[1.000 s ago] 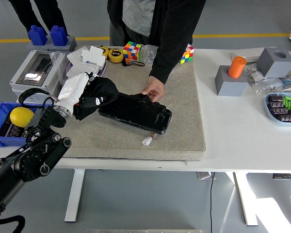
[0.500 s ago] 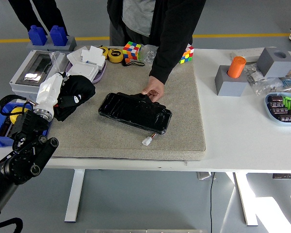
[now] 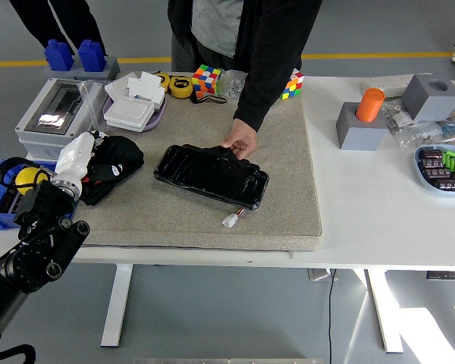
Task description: Pick the rag up,wipe the panel,place it on the desk
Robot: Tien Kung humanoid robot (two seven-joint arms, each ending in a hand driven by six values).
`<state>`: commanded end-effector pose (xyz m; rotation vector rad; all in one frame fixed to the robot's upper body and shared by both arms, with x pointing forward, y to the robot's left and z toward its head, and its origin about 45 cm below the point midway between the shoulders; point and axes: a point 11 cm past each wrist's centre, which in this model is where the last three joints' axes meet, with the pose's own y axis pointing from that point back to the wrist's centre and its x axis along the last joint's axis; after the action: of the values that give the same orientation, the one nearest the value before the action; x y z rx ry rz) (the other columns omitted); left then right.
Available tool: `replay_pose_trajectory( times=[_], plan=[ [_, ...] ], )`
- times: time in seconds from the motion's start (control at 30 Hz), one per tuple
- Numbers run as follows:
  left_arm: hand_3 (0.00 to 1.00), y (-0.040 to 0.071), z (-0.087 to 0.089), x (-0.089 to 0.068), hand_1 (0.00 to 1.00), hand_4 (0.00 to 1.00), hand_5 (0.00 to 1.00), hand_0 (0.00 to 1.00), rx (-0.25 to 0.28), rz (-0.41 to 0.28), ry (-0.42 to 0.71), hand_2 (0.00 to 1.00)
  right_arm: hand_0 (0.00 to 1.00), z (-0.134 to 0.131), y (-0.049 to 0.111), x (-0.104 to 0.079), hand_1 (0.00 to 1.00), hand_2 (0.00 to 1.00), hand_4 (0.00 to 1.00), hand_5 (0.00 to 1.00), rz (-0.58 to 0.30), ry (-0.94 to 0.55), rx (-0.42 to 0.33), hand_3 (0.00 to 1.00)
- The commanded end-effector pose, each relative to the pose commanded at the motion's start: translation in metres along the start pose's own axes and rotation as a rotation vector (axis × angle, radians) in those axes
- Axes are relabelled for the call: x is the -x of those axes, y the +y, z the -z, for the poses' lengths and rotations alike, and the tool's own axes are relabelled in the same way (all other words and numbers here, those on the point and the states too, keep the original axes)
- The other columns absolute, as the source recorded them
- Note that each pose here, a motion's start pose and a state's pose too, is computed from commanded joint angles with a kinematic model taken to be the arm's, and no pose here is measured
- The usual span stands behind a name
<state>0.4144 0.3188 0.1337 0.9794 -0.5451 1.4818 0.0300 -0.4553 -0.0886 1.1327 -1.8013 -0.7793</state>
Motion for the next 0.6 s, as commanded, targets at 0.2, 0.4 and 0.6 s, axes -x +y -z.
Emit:
replay_pose_trajectory(
  times=[0.2,0.4,0.6],
  plan=[
    [0.998,0.003,-0.003,-0.004,0.983,0.998,0.513,0.884,0.007,-0.003,0.033,0.997,0.591,0.000,0.000,0.000,0.604,0.537,0.907,0.362,0.002,0.001,0.000,0.532],
    [0.998,0.008,-0.009,-0.020,0.991,0.998,0.650,0.894,0.064,-0.066,0.121,0.998,0.591,0.001,0.000,0.000,0.604,0.537,0.907,0.362,0.002,0.003,-0.003,0.533],
    [0.766,0.021,-0.014,-0.043,0.720,0.985,0.377,0.620,0.207,-0.229,0.361,0.756,0.591,0.001,-0.001,0.000,0.604,0.537,0.907,0.362,0.002,0.002,-0.003,0.532]
  ],
)
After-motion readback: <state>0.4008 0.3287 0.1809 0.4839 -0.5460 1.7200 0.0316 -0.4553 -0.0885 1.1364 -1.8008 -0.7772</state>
